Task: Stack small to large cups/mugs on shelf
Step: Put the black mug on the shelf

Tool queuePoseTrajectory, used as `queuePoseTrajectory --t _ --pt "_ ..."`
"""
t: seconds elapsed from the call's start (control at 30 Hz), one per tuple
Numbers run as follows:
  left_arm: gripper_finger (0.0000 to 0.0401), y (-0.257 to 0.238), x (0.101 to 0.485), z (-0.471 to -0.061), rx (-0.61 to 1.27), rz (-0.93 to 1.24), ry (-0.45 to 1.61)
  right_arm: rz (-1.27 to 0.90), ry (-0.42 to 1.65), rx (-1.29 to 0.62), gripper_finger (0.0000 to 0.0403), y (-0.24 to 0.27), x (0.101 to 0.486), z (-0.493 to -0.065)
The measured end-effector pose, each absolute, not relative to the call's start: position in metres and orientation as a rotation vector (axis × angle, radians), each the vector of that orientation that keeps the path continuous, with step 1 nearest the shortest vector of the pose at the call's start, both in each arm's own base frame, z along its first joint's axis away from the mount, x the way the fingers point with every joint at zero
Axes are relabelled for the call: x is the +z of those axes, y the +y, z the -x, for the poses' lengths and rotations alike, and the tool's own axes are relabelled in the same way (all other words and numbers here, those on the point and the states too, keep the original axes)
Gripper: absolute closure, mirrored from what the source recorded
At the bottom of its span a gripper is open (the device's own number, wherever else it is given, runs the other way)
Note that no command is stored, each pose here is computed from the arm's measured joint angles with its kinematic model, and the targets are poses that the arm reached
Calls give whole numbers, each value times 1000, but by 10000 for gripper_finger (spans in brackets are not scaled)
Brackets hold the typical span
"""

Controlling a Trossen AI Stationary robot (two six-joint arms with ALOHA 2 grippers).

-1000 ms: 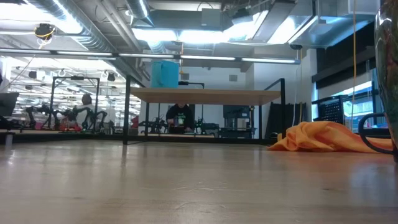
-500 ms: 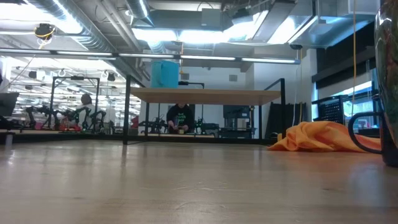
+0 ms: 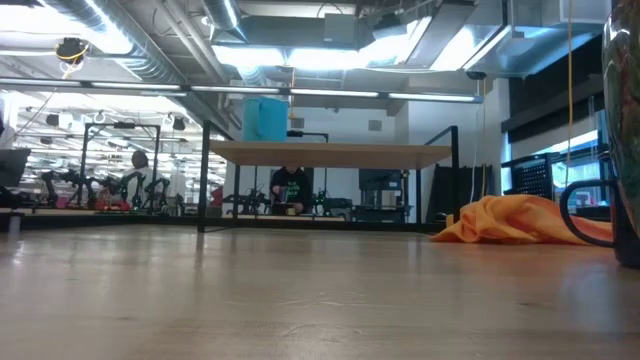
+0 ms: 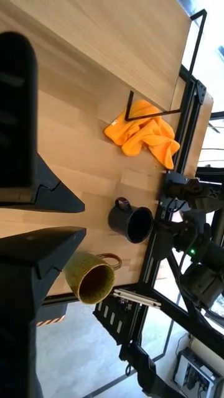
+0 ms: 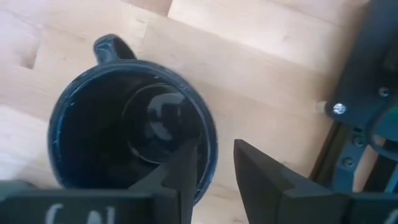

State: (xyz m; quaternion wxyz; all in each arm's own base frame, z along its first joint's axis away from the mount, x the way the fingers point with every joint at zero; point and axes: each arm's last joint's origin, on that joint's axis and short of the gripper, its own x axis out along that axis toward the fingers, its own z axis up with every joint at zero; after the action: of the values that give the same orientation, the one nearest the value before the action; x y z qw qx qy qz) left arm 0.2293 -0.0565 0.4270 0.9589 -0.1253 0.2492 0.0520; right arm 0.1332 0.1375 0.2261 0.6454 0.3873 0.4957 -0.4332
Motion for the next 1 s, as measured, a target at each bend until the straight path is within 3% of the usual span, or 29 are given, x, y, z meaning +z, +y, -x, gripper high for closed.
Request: queuePoseTrajectory --t 0.37,0.77,1.0 --pt "360 -57 427 -229 108 253 504 -892 1094 -959 295 139 226 -136" --pt "360 -56 426 -229 114 249 514 -881 1108 -966 298 133 198 -133" --pt "360 -55 426 -228 137 246 515 -733 1145 -897 377 114 195 -149"
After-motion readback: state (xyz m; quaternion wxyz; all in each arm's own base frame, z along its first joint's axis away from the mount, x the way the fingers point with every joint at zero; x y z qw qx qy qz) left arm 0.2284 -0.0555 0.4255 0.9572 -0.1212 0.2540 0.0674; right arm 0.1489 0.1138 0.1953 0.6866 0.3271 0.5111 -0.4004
